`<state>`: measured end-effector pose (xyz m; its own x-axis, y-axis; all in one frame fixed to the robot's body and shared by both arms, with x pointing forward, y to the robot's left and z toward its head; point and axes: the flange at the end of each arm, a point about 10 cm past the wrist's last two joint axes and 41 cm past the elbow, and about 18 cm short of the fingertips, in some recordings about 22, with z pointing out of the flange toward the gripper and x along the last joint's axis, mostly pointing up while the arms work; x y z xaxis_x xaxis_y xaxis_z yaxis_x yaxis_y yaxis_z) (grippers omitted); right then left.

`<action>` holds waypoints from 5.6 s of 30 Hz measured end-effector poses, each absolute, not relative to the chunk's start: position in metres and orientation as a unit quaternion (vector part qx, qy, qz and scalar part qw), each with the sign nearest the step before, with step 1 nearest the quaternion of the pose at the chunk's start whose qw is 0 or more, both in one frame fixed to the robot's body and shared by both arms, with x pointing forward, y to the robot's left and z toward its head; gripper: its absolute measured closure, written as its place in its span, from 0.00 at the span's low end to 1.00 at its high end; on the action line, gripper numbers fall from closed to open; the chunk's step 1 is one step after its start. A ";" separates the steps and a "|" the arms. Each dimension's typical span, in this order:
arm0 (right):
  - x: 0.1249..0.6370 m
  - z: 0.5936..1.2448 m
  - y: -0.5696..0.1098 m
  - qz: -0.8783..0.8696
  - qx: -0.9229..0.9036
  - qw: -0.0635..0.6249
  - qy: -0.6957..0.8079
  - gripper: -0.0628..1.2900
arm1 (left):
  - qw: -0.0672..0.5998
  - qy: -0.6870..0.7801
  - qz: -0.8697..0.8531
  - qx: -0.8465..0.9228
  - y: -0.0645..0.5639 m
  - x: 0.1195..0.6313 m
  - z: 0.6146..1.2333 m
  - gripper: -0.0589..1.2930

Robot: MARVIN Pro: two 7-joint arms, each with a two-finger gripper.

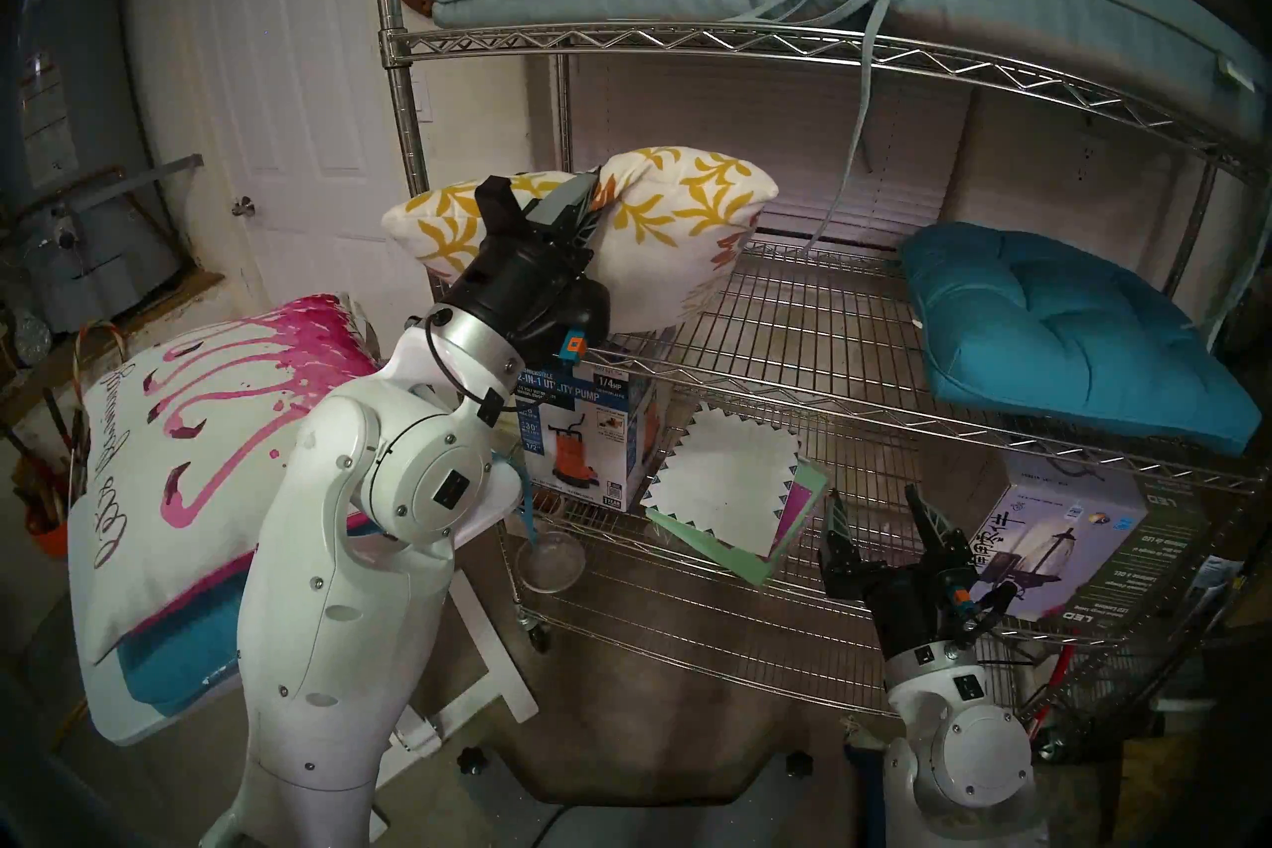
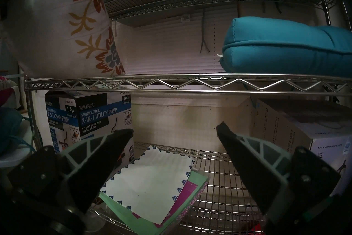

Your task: Put cushion on the shelf

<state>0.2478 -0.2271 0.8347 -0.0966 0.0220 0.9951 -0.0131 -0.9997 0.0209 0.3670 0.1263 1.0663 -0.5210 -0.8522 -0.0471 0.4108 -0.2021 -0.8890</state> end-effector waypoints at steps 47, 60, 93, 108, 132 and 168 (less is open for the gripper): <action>0.248 0.835 -0.227 0.740 0.672 0.012 0.003 0.02 | 0.487 0.513 -0.691 -0.152 0.143 0.514 1.023 0.93; 0.248 0.835 -0.227 0.740 0.672 0.012 0.003 0.02 | 0.438 0.470 -0.732 -0.226 0.132 0.517 1.012 0.30; 0.248 0.834 -0.227 0.740 0.672 0.012 0.003 0.02 | 0.328 0.391 -0.780 -0.363 0.138 0.417 0.969 0.02; 0.248 0.834 -0.227 0.740 0.672 0.012 0.003 0.02 | 0.353 0.382 -0.765 -0.379 0.160 0.380 0.988 0.02; 0.248 0.834 -0.227 0.740 0.672 0.012 0.003 0.02 | 0.385 0.392 -0.716 -0.431 0.204 0.316 1.021 0.02; 0.248 0.834 -0.227 0.740 0.672 0.012 0.003 0.02 | 0.393 0.392 -0.684 -0.474 0.230 0.294 1.009 0.02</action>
